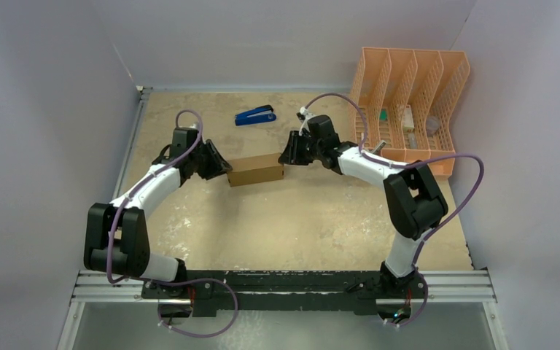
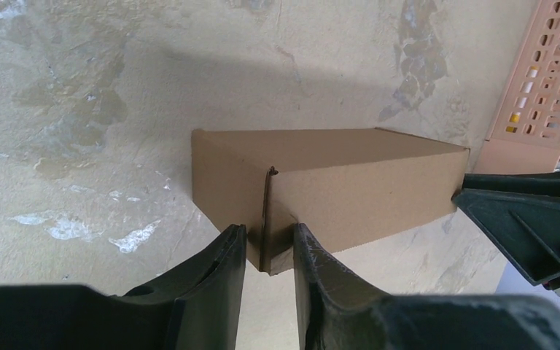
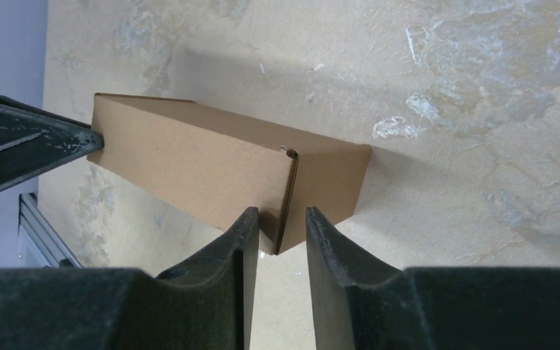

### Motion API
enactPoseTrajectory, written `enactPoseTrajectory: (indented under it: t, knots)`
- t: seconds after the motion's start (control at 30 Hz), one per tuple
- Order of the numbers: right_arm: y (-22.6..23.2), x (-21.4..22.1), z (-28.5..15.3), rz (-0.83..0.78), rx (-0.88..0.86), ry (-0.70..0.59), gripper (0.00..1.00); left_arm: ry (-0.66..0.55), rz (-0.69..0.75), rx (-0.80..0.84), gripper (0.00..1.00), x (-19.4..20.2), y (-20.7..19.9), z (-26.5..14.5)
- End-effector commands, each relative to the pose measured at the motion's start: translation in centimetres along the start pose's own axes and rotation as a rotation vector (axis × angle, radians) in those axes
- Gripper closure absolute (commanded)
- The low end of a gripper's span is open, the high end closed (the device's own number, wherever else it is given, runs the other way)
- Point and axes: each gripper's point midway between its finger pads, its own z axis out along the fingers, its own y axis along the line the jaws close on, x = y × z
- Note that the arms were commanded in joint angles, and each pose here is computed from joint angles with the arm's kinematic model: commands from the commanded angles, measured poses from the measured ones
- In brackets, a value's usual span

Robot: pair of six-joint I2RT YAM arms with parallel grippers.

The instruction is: Fold the paper box

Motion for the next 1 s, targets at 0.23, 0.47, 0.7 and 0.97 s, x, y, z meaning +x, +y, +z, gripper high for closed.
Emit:
enactPoseTrajectory:
  t: [0.23,0.47,0.7,0.97]
  knots:
    - [-5.5,8.2,0.6,-0.03,0.077,0.126,0.72,0.146,0.024,-0.101,0.76,5.8,5.7,2.4]
    - [-1.2,4.2,-1.8,-0.113,-0.054,0.005,0.71,0.12,0.075,0.017,0.75,5.5,2.7,1.3]
    - [-1.4,4.3,-3.5,-0.125,-0.03,-0.023,0.69,0.139,0.075,0.041,0.74,8.3,1.9,0.2]
    - [-1.7,6.3,-6.0,-0.114,-0.022,-0.032,0.66,0.111,0.012,0.029,0.67,11.0,3.0,-2.0]
